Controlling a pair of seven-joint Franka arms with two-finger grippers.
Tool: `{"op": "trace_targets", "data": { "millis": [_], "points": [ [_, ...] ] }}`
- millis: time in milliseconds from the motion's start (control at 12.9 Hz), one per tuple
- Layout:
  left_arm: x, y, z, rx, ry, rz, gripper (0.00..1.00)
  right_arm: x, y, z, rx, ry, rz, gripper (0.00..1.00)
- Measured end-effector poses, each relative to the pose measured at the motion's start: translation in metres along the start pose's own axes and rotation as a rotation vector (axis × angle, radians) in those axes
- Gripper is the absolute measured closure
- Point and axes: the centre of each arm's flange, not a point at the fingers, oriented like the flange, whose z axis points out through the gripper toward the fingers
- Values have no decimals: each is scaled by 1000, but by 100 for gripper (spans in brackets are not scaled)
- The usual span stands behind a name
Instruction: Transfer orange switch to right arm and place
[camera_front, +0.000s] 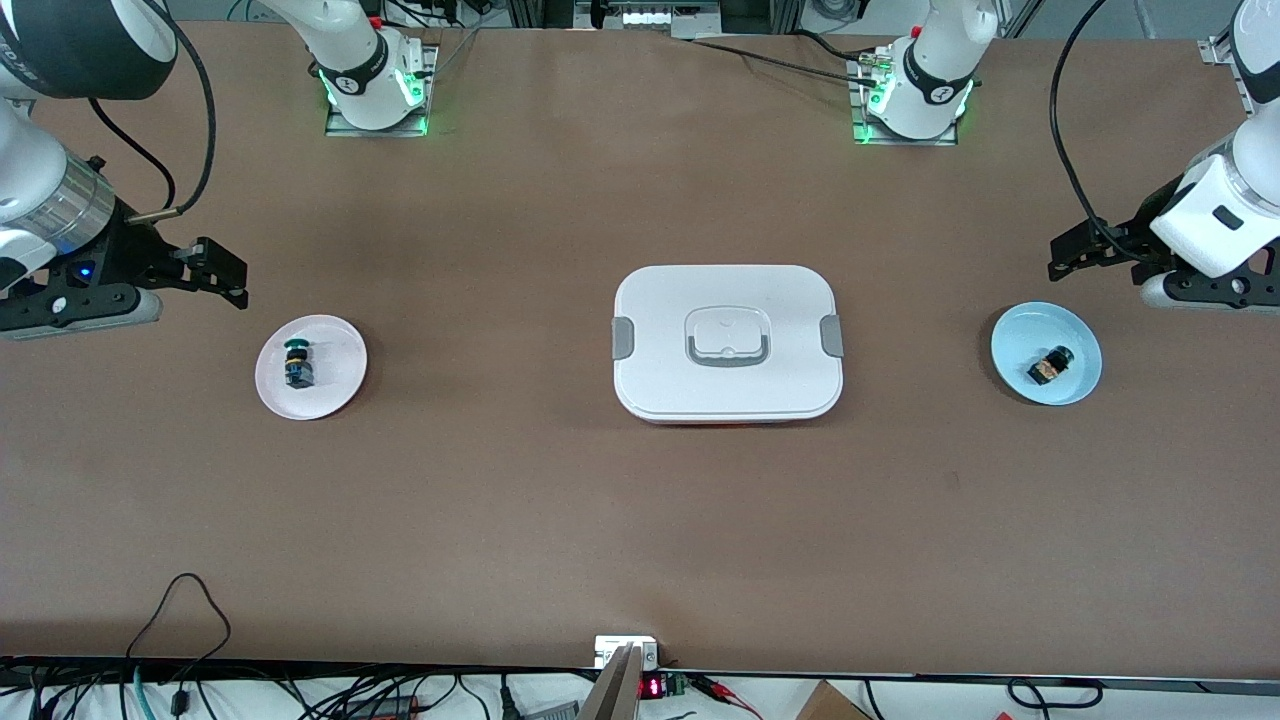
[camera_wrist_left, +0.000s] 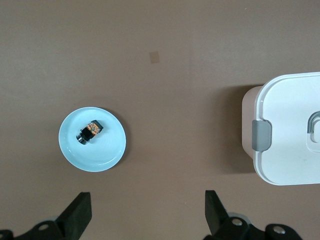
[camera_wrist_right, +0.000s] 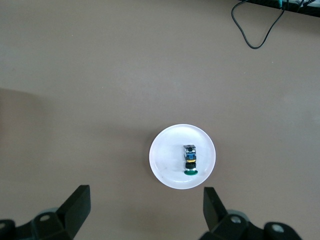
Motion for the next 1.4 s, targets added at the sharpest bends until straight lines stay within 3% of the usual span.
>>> {"op": "trace_targets", "data": {
  "millis": [933,1399],
  "points": [
    [1,-2,-1,0,0,-4,0,0,0,0,0,1,0,0],
    [14,-15,29,-3,-62,-22,0,0,0,0,0,2,0,0]
  ]
}}
